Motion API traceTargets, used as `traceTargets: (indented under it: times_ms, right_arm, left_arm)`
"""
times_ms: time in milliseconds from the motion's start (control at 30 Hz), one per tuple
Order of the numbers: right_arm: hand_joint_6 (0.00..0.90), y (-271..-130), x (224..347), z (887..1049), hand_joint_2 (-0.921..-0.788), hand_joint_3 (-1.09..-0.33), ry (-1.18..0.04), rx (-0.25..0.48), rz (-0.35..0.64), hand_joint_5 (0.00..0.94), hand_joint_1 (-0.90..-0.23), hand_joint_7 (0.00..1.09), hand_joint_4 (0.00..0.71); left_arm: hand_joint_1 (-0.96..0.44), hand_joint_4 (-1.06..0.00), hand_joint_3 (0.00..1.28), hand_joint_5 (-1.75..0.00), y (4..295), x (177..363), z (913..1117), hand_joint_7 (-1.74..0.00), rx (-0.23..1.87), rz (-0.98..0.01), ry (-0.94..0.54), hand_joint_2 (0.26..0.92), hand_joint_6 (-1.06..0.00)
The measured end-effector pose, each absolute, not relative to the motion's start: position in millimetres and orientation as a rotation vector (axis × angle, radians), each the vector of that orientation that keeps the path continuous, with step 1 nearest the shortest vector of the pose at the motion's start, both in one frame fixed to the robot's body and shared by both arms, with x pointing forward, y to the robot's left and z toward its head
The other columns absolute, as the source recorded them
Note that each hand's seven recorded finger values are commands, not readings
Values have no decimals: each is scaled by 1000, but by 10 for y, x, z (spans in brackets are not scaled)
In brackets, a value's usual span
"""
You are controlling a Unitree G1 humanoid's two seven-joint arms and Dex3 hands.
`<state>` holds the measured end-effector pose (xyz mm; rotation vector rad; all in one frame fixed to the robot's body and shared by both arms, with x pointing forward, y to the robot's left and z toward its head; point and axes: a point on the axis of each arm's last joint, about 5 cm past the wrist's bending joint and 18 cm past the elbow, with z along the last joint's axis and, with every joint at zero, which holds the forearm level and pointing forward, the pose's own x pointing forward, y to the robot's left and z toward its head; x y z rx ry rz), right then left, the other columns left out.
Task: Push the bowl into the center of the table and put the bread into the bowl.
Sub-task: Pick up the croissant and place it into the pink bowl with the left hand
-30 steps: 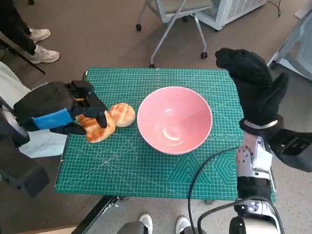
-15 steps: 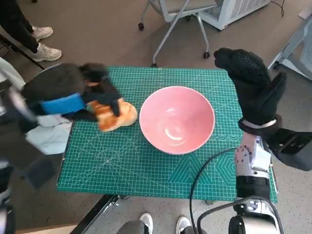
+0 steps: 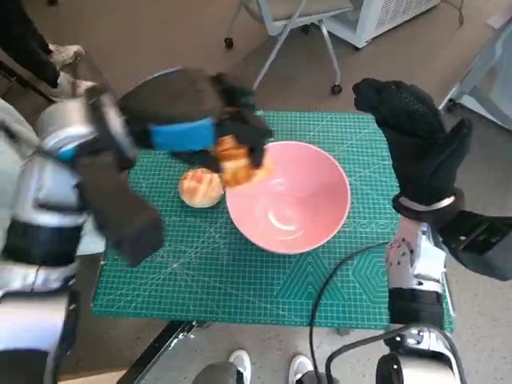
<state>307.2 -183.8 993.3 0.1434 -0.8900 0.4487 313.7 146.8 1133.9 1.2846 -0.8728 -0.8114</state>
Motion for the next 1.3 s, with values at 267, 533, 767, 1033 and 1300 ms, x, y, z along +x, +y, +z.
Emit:
traceTargets:
  times_ms: [267,533,767,1033,1300]
  right_arm:
    - [76,-1868,3060,9912,-921,-731,-886,144,440,2,-674,417,176]
    - [119,-1909,3042,9909,-921,-708,-891,138,426,1,-679,348,180]
    - [121,-1939,3012,9887,-921,-707,-885,129,407,0,-679,331,174]
    - [125,-1953,3002,9893,-921,-704,-887,127,395,0,-680,318,172]
    - [132,-1954,3003,9893,-921,-701,-886,126,395,1,-675,306,173]
  left_arm:
    - [3,-682,30,-1252,1222,3333,11193,-897,1236,-846,-845,915,-785]
    - [-289,-492,84,-1642,1097,3453,10957,-1209,1249,-862,-739,921,-672]
    - [-88,-571,91,-1367,1088,3502,10825,-1123,1246,-880,-655,921,-687]
    - [-31,-436,97,-364,1128,3536,10758,-405,1228,-922,-565,870,-395]
    - [-148,-133,13,-20,1168,3560,10743,-25,1204,-979,-470,814,-186]
